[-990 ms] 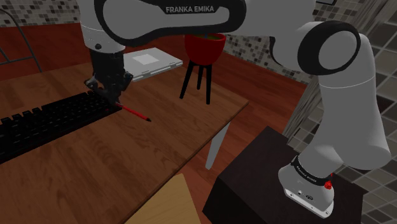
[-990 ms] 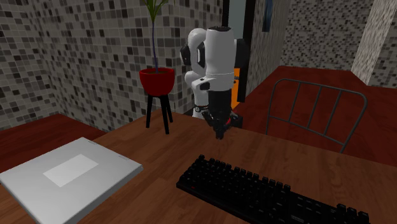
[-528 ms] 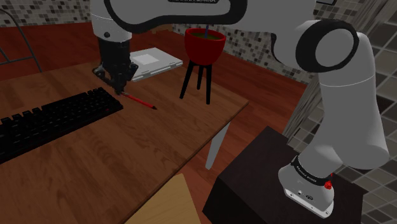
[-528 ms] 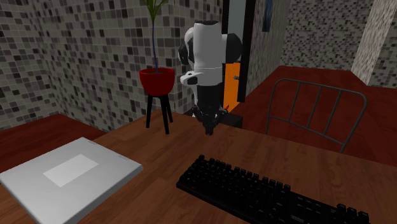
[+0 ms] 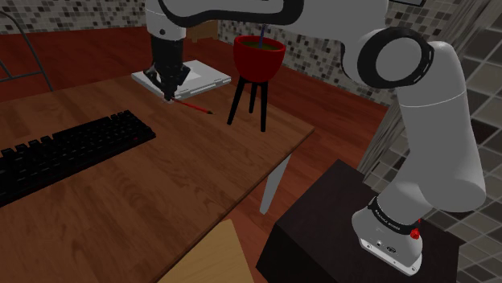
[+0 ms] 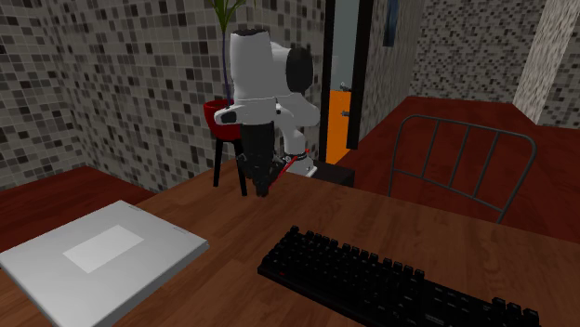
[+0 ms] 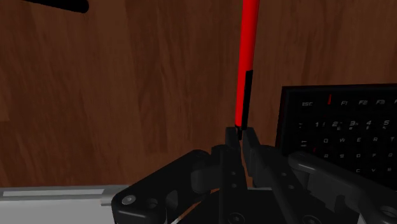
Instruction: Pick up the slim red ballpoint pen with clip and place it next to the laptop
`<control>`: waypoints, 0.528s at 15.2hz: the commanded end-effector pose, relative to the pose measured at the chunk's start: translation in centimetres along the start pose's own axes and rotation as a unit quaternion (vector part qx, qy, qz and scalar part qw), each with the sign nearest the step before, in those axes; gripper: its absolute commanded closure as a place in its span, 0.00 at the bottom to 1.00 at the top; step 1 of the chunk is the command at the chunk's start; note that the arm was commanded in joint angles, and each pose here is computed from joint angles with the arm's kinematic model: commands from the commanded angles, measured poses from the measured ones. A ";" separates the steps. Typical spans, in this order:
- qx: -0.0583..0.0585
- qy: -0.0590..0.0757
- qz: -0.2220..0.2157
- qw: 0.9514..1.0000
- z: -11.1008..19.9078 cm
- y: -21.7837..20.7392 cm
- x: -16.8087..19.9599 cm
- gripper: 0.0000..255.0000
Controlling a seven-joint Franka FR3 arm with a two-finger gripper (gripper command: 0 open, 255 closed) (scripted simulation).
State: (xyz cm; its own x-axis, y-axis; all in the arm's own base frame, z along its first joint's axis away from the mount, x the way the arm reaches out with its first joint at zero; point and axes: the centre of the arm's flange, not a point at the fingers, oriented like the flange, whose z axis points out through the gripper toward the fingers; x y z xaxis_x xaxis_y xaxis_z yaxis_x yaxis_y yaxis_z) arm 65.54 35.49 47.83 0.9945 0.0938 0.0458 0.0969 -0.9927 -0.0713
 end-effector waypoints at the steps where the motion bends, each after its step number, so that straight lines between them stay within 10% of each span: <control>1: 0.000 0.000 -0.001 1.000 -0.1 2.4 1.8 1.00; 8: 0.000 0.000 -0.001 1.000 2.4 4.7 2.9 1.00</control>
State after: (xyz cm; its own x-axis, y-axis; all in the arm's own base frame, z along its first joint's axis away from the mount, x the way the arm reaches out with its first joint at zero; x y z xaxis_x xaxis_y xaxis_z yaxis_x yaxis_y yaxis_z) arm 68.93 31.32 45.73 0.9945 0.0946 0.0458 0.0977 -0.9927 -0.0712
